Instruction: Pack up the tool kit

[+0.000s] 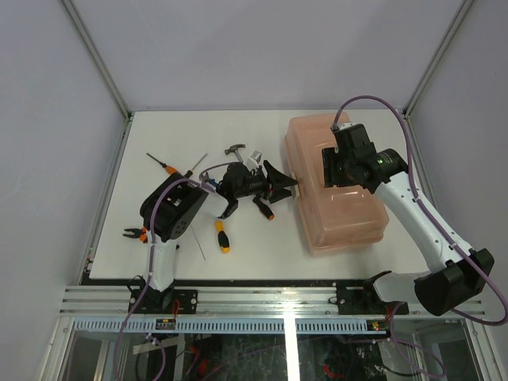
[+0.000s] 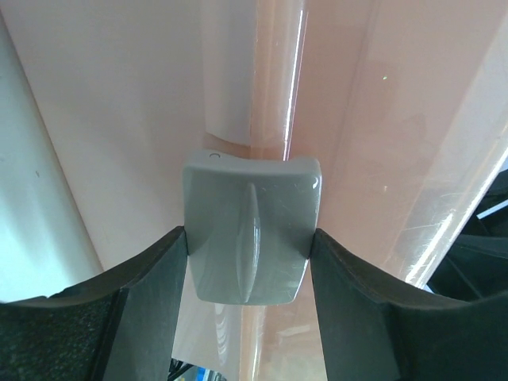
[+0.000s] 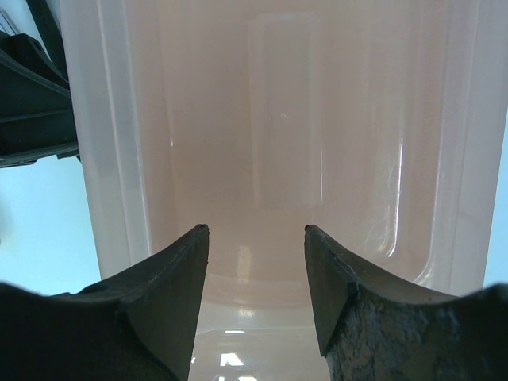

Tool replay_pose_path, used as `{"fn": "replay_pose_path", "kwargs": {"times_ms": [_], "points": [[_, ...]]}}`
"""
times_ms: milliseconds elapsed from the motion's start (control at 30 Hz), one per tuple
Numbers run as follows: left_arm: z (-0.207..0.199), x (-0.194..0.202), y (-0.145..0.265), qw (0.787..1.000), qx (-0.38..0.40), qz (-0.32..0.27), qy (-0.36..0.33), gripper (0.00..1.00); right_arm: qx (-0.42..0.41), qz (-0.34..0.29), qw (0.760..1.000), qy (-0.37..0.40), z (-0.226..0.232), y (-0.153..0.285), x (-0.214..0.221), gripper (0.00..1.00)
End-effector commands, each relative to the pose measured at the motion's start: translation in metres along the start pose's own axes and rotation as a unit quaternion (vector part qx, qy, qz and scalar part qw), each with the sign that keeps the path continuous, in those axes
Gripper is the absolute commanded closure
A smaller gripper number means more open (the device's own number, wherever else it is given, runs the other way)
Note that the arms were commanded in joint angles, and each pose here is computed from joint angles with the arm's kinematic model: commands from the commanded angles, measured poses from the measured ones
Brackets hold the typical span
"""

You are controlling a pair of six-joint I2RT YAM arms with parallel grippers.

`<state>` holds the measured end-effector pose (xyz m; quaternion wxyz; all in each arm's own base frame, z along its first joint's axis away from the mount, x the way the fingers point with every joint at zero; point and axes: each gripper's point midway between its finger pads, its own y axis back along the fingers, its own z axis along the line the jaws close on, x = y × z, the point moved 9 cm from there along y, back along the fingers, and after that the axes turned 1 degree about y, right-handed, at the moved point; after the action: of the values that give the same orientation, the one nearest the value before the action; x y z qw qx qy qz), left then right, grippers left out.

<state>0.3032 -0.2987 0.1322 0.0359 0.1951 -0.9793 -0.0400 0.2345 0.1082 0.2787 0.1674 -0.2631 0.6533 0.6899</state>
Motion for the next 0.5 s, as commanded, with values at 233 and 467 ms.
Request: {"fn": "replay_pose_path", "kwargs": {"times_ms": [233, 467], "points": [[-0.016, 0.013, -0.011, 0.996, -0.071, 0.046, -0.041, 1.00, 0.016, 0.186, 0.982, 0.016, -0.005, -0.012, 0.064, 0.42], [-0.028, 0.013, -0.007, 0.992, -0.104, 0.042, -0.051, 1.00, 0.015, 0.183, 0.983, 0.010, -0.006, -0.011, 0.069, 0.42]]}}
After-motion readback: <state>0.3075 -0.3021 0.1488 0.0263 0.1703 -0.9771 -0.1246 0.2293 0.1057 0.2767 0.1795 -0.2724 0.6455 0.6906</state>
